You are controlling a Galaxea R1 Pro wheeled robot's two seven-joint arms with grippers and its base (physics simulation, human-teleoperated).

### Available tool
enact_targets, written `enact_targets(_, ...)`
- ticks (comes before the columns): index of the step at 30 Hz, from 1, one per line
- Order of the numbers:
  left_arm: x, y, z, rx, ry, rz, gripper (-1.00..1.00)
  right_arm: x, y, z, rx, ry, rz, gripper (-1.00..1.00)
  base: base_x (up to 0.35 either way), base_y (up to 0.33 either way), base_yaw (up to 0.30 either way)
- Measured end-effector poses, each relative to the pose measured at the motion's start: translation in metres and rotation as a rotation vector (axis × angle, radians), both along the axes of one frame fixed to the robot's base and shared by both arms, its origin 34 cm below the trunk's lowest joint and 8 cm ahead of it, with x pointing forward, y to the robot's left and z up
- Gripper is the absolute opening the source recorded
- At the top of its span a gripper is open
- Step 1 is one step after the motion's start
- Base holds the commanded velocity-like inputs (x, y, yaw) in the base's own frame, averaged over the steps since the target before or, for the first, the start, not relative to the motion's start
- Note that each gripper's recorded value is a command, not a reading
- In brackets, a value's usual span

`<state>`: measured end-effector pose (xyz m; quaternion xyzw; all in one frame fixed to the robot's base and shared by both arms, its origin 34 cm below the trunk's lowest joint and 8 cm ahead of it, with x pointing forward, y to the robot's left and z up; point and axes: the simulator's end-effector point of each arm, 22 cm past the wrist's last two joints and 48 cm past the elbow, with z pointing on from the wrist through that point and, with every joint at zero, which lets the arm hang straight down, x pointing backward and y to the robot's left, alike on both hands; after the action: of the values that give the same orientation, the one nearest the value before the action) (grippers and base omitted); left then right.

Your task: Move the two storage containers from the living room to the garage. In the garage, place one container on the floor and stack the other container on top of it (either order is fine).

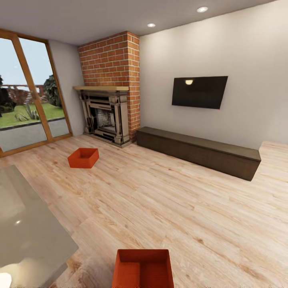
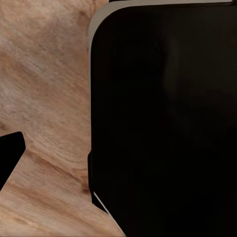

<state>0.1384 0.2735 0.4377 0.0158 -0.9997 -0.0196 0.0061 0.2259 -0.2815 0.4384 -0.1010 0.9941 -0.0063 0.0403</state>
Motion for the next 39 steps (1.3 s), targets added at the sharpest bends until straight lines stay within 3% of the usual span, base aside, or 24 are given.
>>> enact_targets(39,-0.021,0.001,0.001,0.001,0.055,-0.004,1.0,-0.021,-0.001,-0.004,-0.001,0.054,-0.012,1.0,0.0,0.0,0.0)
